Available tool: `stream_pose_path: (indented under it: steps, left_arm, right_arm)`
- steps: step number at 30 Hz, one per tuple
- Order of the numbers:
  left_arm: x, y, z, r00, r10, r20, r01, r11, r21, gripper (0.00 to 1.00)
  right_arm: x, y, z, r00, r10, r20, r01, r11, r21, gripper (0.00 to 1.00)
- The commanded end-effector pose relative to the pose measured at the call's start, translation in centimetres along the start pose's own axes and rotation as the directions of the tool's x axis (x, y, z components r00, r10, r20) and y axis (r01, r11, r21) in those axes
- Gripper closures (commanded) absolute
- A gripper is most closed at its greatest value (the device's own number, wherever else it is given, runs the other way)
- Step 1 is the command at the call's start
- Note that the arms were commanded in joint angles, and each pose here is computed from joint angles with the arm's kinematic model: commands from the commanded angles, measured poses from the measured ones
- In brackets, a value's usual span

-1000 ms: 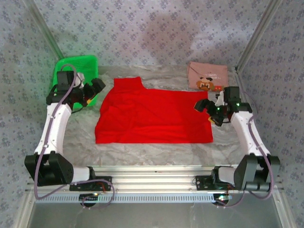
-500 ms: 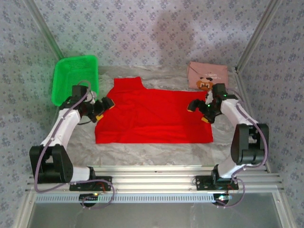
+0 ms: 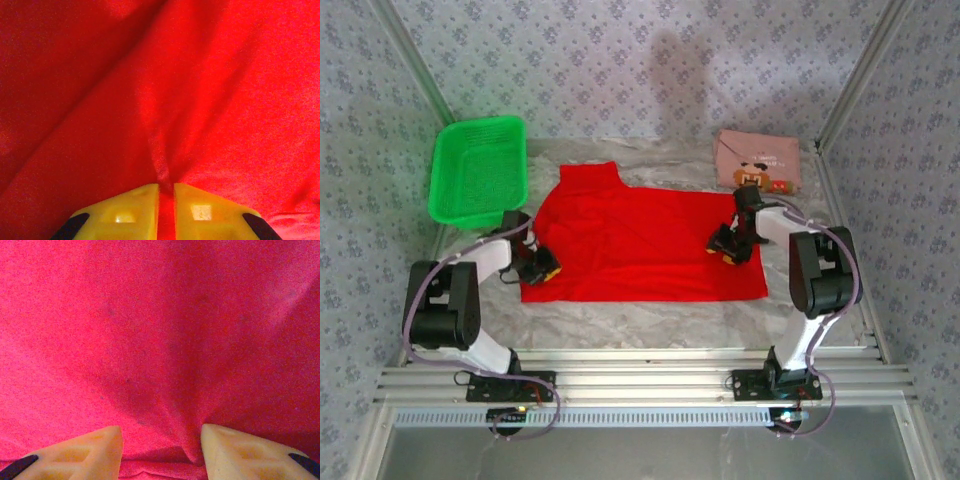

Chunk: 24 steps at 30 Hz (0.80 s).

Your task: Fold and stack the t-shirts

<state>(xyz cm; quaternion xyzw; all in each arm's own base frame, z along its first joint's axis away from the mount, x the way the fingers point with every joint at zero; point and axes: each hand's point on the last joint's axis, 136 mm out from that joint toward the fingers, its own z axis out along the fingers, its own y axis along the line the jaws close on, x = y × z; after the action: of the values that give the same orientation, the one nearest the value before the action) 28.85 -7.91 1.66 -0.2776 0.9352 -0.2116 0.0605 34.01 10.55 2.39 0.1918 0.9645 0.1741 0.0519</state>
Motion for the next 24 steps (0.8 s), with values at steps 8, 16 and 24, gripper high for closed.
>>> stream_pose_path:
  steps: [8,16,24]
  left_arm:
    - [7.4,7.8,-1.2,0.977,-0.213,0.001,0.210,0.964,-0.164,0.81]
    - [5.9,5.3,-3.5,0.981,-0.182,0.066,0.187,0.980,-0.074,0.56]
    - [-2.4,-7.0,-12.2,0.979,0.044,0.201,-0.061,0.995,0.079,0.26]
  right_arm:
    - [9.5,-4.6,0.6,0.995,0.051,-0.084,-0.026,0.960,0.279,0.46]
    - [10.2,-4.5,-0.9,0.997,0.058,-0.051,-0.045,0.972,0.232,0.34]
    - [3.9,-0.8,-7.3,0.998,-0.013,0.064,0.005,0.993,0.117,0.19]
